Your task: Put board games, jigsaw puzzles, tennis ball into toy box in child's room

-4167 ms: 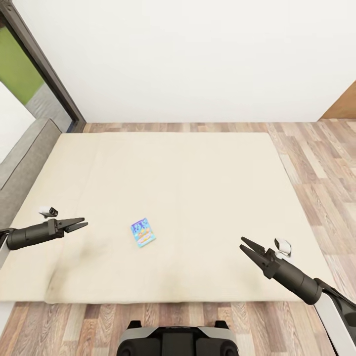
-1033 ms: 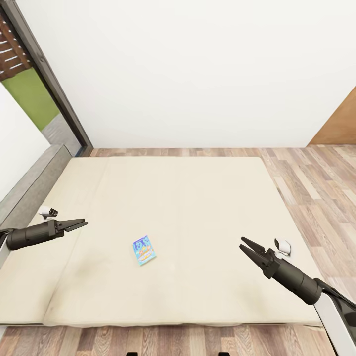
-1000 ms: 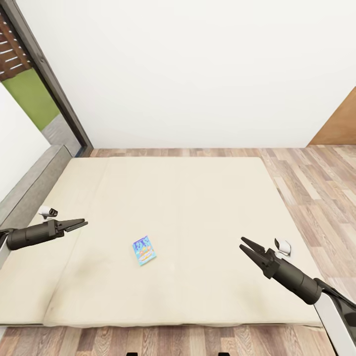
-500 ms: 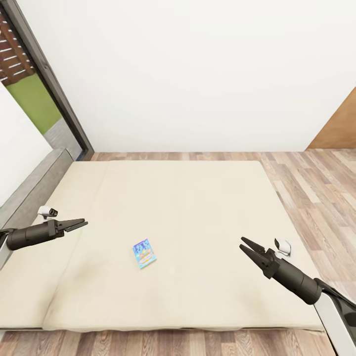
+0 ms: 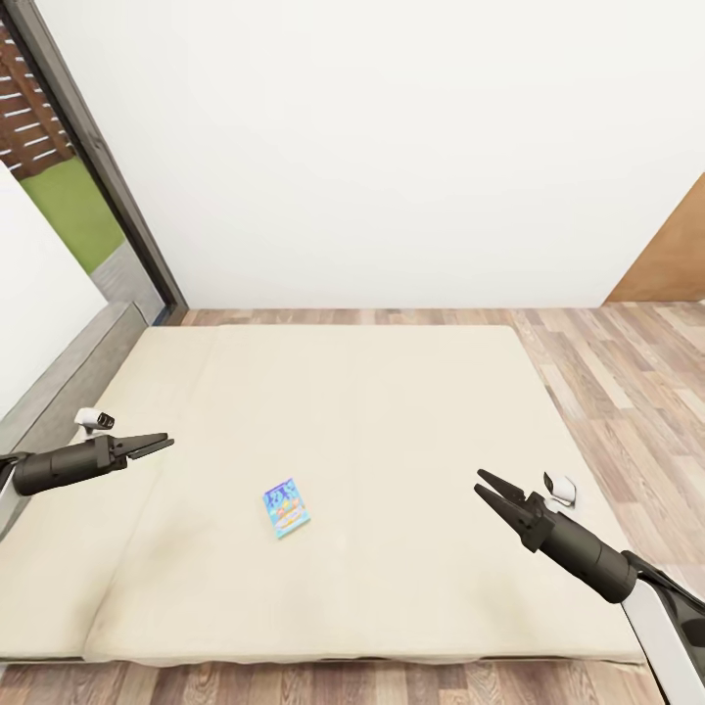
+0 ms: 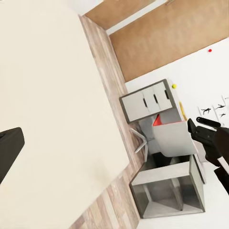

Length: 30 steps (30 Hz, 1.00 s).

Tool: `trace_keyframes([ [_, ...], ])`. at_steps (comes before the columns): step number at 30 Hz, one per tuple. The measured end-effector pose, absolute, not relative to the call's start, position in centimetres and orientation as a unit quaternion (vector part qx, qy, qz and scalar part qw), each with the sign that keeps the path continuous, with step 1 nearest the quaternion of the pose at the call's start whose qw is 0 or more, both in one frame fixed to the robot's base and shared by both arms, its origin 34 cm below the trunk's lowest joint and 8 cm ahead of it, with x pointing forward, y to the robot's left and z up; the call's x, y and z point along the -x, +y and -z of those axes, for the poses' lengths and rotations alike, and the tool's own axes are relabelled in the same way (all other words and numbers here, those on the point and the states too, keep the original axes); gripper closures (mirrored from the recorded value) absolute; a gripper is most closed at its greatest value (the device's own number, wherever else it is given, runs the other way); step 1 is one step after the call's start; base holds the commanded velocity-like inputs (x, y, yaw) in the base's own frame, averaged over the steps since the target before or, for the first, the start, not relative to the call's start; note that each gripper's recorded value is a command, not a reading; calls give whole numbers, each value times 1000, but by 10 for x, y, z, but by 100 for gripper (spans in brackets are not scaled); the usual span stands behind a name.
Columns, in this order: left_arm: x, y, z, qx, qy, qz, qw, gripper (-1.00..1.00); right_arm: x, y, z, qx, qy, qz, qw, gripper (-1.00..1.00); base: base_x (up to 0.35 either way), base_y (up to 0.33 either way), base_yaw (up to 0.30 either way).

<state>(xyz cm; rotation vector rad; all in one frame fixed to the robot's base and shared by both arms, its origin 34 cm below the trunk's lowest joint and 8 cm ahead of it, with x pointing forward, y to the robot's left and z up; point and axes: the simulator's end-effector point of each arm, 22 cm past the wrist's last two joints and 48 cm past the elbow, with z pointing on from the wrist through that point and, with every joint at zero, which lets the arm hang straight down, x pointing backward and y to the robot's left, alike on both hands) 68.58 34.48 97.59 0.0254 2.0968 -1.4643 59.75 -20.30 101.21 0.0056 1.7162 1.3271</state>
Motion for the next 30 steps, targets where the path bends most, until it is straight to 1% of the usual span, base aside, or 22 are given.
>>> trace_keyframes([
  [30,-686,345,-1004,-23,778,548,307,-100,-596,-203,-1035,10,688,-541,484,-100,0,0,0],
])
